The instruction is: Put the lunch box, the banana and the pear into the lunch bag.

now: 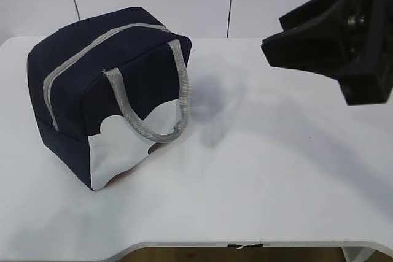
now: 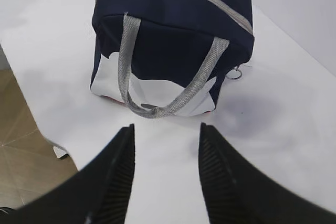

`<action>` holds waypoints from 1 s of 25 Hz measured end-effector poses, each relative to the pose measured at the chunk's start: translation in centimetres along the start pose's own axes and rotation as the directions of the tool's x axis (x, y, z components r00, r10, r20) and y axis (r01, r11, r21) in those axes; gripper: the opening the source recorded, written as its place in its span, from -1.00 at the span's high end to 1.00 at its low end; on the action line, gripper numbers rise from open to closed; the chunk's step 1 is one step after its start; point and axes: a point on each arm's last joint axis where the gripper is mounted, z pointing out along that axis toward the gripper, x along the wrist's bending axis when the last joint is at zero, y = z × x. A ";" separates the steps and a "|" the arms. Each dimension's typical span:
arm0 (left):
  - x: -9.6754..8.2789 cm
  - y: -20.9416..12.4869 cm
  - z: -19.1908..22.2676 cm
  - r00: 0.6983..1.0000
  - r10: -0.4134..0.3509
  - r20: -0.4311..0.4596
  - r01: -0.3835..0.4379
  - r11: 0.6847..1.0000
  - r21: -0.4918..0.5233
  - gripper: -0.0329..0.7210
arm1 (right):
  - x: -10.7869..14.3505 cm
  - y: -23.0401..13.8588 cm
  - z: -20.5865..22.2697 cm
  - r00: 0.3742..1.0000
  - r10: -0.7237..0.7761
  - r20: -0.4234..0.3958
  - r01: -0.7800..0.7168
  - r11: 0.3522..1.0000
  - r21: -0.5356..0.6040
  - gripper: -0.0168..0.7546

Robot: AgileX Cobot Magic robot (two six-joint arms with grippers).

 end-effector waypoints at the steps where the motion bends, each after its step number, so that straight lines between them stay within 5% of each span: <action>1: 0.0 0.0 0.0 1.000 0.000 0.000 0.000 1.000 0.000 0.26 | 0.1 -0.1 -0.3 1.000 0.000 0.001 0.000 1.000 -0.004 0.09; 17: 0.0 0.0 0.0 1.000 0.000 0.000 0.000 1.000 0.000 0.26 | 1.3 -1.9 -5.3 0.994 0.064 0.093 -0.057 0.996 -0.074 0.09; 25: 0.0 0.0 0.0 1.000 0.000 0.000 0.000 1.000 0.000 0.26 | 2.8 -3.0 -9.2 0.994 0.081 0.075 -0.077 0.995 -0.062 0.09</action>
